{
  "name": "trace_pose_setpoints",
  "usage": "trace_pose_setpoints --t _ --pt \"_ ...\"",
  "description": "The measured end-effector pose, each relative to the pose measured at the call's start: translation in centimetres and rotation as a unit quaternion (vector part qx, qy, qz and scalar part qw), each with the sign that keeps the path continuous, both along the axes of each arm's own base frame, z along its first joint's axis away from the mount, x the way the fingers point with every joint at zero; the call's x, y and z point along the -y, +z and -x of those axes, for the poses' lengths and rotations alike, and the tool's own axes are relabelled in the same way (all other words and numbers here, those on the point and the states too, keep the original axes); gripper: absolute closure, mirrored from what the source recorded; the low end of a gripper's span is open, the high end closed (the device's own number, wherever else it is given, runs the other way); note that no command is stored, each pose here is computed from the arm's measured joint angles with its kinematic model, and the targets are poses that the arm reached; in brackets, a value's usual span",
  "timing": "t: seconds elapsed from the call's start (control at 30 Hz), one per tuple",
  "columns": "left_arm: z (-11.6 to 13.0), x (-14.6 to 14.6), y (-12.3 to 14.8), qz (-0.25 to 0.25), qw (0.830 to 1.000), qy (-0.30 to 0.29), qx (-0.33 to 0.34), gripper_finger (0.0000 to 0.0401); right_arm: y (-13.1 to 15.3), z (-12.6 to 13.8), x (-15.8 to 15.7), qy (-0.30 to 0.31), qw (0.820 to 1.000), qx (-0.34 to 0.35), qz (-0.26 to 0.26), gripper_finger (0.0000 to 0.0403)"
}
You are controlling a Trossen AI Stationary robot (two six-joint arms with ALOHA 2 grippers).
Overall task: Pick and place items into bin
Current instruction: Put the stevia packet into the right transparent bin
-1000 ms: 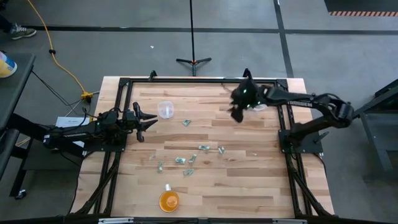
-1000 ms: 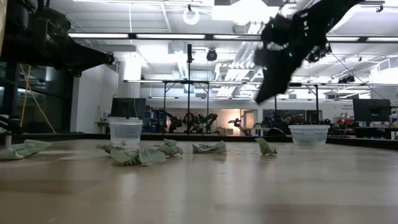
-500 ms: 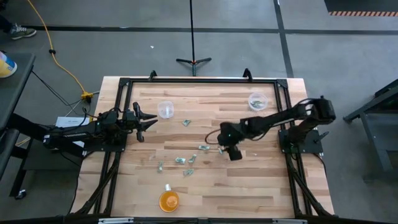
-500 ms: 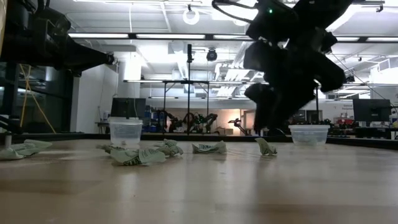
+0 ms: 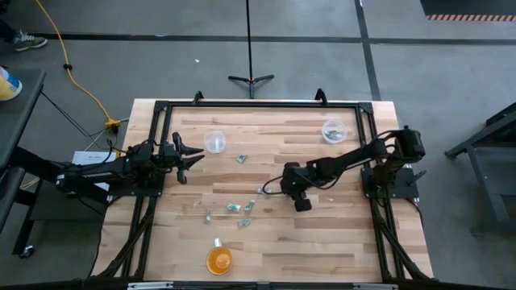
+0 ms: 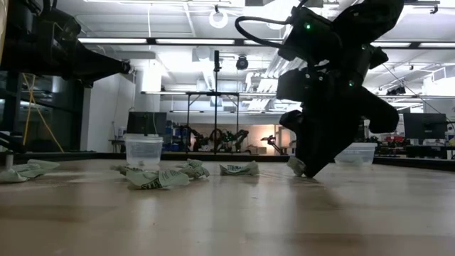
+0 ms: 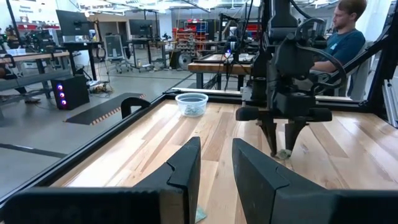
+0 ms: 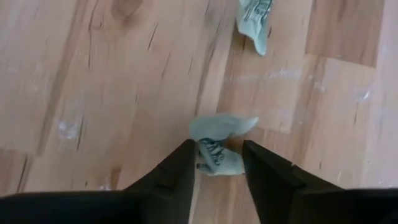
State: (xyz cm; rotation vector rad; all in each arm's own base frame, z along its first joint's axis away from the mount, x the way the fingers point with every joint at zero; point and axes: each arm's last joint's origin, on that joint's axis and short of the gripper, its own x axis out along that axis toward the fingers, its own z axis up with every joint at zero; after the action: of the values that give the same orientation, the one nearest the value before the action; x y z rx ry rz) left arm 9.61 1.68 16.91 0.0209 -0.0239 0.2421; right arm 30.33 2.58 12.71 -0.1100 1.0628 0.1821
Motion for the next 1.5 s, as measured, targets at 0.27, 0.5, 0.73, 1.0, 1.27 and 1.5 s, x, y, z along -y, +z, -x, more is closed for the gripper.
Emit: trace_pose_setpoints --t 0.27,0.5,0.73,1.0,1.27,1.5 --pt "0.0 0.0 0.0 0.000 1.000 0.000 0.000 0.0273 0.4 -0.3 0.1 0.001 1.000 0.000 0.022 0.0390" --pt "0.0 0.0 0.0 0.000 1.000 0.000 0.000 0.0273 2.4 2.0 3.8 -0.066 0.982 -0.083 0.159 0.0387" --pt "0.0 0.0 0.0 0.000 1.000 0.000 0.000 0.0273 7.4 5.7 10.0 -0.185 0.962 -0.066 0.192 0.0390" --pt "0.0 0.0 0.0 0.000 1.000 0.000 0.000 0.0273 10.2 11.3 15.9 -0.324 0.939 -0.047 0.106 0.0392" --pt "0.0 0.0 0.0 0.000 1.000 0.000 0.000 0.0273 9.4 13.3 18.1 -0.393 0.914 -0.082 0.055 0.0395" --pt "0.0 0.0 0.0 0.000 1.000 0.000 0.000 0.0273 8.4 14.0 19.1 -0.437 0.891 -0.115 0.040 0.0335"
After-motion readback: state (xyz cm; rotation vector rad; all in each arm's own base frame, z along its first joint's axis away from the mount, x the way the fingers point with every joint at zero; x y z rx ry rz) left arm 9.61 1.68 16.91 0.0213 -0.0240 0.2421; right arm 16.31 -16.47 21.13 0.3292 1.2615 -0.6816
